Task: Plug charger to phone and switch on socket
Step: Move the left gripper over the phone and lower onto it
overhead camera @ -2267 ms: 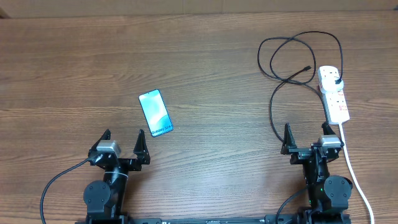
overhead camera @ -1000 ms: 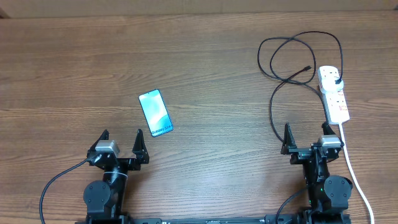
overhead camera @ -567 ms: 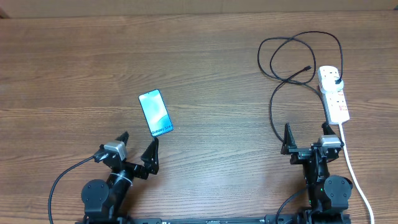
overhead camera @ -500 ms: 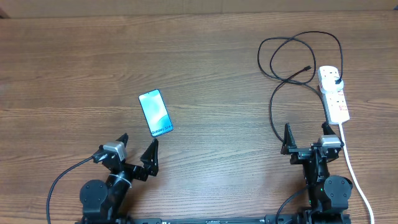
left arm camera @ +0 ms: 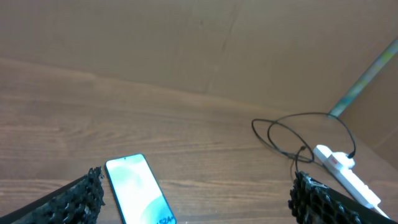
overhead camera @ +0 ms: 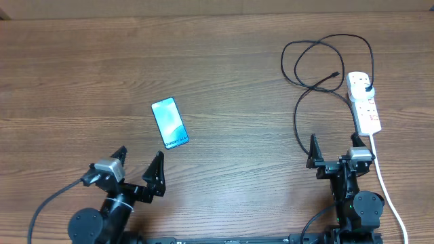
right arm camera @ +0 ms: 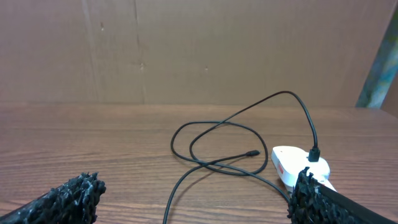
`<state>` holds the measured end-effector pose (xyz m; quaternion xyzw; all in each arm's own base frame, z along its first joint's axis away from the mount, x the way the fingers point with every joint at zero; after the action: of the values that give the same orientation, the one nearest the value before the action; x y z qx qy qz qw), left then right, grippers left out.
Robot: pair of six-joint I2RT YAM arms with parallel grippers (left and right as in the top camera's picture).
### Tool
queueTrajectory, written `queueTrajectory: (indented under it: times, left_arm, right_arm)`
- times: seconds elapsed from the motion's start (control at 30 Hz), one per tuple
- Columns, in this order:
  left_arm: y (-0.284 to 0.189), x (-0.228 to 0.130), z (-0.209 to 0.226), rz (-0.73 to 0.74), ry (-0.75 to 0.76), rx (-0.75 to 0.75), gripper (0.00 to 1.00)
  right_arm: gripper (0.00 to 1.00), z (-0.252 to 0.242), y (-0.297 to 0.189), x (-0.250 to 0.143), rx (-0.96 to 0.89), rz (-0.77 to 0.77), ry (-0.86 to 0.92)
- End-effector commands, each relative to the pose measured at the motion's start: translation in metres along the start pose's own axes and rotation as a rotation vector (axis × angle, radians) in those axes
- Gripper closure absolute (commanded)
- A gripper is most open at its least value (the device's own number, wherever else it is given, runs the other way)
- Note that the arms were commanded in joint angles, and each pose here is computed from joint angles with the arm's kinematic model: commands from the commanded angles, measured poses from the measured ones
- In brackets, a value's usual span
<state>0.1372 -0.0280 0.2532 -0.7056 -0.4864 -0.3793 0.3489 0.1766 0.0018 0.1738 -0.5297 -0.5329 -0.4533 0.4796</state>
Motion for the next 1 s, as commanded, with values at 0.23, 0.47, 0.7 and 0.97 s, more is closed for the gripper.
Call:
queueTrajectory:
  times: [0.23,0.47,0.7,0.97]
  left_arm:
    - [0.037,0.084,-0.019,0.278,0.092,0.172,0.0]
    - [0.077,0.051,0.001,0.701,-0.08,0.233,0.0]
    - [0.107,0.005,0.029,0.948,-0.202,0.58,0.0]
    - [0.162,-0.015,0.027,0.934,-0.326,0.763,0.0]
  right_arm:
    - [0.0,-0.001,0.0,-0.002,-0.012,-0.002,-0.002]
    - [0.0,-0.001,0.0,-0.002,-0.012,-0.002,-0.002]
    - [0.0,-0.001,0.0,-0.002,-0.012,-0.002,-0.002]
    - [0.0,-0.001,0.0,-0.002,-0.012,-0.002,-0.002]
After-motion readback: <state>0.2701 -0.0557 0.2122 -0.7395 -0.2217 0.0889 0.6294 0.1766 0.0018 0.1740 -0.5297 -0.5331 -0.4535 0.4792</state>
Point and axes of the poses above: each gripper's point midway between its finger pads, its own y axis out along the fingers, its own z axis along the line the jaws close on, x = y × z, the point moved 7 cm from there along -y, back along the fingers, and after that the axes turned 7 degrees about -y, right-handed, at the moved point
